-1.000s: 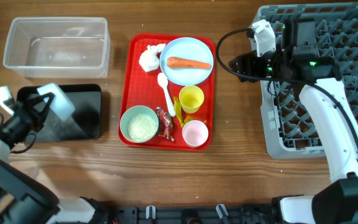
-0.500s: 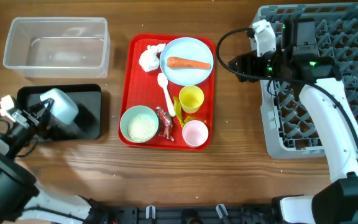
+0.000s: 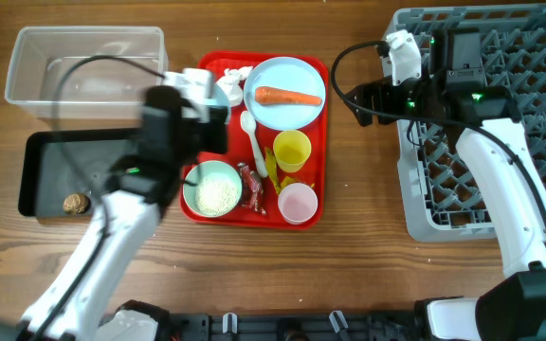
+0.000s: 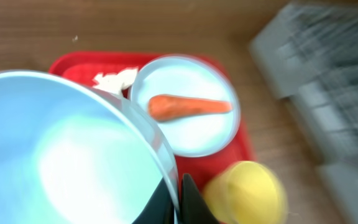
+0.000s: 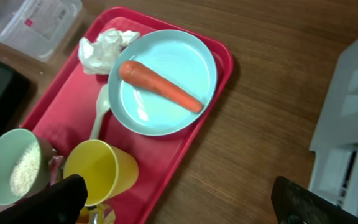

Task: Sort waste into correct bins and load items into the dishwasher rack
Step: 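Return the empty bowl to the red tray and grasp the rice bowl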

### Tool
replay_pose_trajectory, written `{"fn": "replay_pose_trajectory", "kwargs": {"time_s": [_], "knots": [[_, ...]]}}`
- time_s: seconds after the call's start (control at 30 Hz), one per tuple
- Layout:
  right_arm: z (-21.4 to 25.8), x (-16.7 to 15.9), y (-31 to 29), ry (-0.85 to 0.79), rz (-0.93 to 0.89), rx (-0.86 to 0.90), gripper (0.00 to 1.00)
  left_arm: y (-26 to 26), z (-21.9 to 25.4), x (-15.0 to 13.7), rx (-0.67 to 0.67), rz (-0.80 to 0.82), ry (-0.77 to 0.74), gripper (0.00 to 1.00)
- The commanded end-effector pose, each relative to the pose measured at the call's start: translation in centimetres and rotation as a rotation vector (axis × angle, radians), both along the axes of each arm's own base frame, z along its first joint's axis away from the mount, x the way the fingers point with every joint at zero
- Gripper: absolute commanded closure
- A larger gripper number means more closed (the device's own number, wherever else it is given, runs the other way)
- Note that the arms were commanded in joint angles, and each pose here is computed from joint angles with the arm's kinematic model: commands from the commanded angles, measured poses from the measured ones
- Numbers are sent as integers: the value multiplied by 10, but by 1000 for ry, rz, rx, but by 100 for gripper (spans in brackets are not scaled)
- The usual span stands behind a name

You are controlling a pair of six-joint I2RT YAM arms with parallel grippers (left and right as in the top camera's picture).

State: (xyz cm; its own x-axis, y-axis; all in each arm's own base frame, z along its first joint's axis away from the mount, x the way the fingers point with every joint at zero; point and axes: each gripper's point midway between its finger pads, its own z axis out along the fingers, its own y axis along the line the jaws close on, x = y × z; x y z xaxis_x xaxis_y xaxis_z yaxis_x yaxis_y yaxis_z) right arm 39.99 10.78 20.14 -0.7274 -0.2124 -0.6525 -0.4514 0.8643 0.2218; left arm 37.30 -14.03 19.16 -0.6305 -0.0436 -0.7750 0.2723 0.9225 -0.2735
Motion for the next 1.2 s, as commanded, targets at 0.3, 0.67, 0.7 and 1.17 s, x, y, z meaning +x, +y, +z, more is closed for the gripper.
{"fn": "replay_pose_trajectory", "kwargs": {"time_s": [0.3, 0.67, 0.7, 1.17], "knots": [[-8, -6, -2, 49, -3, -4, 1, -6, -126, 26, 431, 110, 104, 74], [-9, -7, -2, 56, -3, -6, 1, -31, -35, -21, 266, -49, 167, 41], [-9, -7, -2, 55, -3, -5, 1, -32, -35, -41, 249, -93, 220, 48], [-10, -8, -2, 62, -5, -4, 2, -10, -183, -126, 318, -34, 765, 69]]}}
